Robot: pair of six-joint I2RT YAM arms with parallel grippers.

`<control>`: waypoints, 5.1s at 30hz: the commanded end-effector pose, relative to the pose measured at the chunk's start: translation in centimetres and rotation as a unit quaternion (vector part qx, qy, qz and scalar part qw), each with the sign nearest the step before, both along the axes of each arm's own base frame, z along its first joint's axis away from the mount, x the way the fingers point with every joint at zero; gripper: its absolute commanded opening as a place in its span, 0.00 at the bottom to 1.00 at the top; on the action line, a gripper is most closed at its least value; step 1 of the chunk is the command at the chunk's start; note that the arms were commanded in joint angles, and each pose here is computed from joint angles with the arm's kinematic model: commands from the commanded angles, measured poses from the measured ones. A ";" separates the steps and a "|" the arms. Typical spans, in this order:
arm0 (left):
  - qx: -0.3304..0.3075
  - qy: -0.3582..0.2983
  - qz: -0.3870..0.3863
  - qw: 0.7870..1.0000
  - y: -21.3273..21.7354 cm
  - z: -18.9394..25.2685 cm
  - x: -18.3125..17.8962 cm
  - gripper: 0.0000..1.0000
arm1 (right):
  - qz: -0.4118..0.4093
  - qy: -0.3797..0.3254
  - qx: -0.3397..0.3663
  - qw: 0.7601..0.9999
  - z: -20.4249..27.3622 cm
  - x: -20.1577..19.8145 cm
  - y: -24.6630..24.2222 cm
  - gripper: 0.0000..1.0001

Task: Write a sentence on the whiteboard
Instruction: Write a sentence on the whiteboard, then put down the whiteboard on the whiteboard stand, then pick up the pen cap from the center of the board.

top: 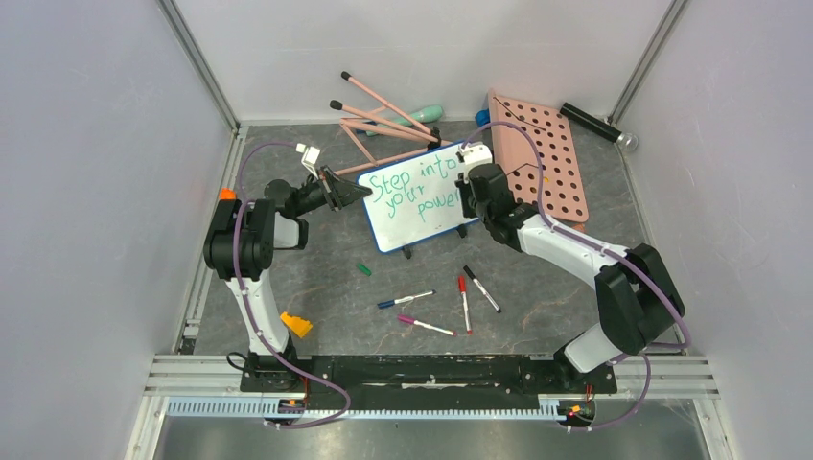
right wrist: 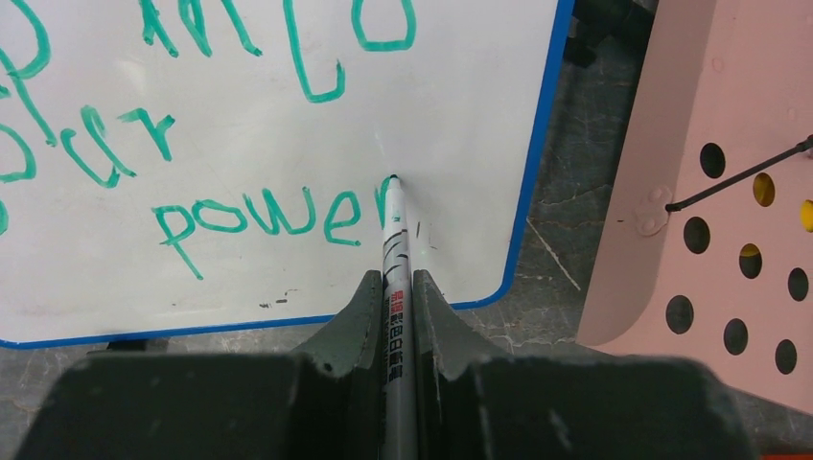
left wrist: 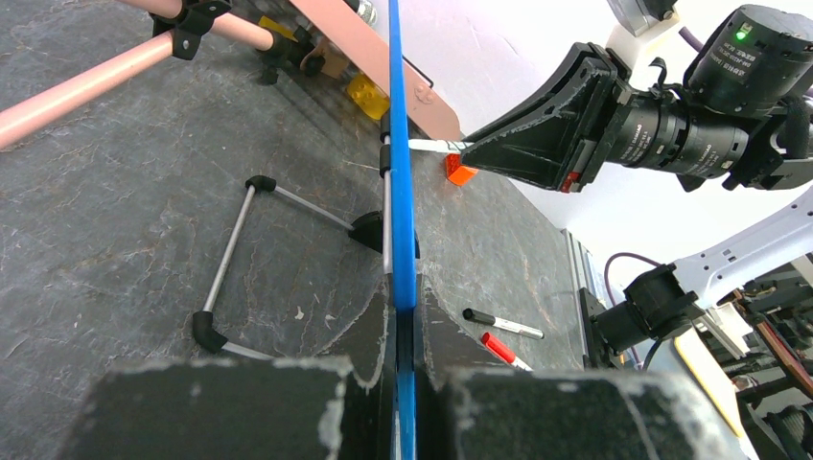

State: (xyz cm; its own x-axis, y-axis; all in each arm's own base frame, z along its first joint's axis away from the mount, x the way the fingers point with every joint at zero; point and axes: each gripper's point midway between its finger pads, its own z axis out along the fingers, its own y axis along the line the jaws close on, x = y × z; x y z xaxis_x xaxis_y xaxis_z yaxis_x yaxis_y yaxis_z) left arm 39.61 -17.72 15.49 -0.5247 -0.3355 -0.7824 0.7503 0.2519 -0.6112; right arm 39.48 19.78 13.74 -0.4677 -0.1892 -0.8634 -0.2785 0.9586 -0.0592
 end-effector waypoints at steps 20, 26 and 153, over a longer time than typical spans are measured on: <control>0.007 -0.052 -0.011 0.999 -0.1 1.0 0.0 0.02 | 0.018 -0.034 0.038 0.999 3.1 -0.4 0.0 0.00; 0.006 -0.051 -0.011 0.999 -0.1 1.0 0.0 0.02 | 0.031 -0.027 0.042 0.998 2.7 -0.1 0.7 0.00; 0.019 0.265 0.457 0.849 12.1 7.5 -10.7 1.00 | 0.042 -0.100 0.108 0.988 10.1 -11.1 -5.0 0.00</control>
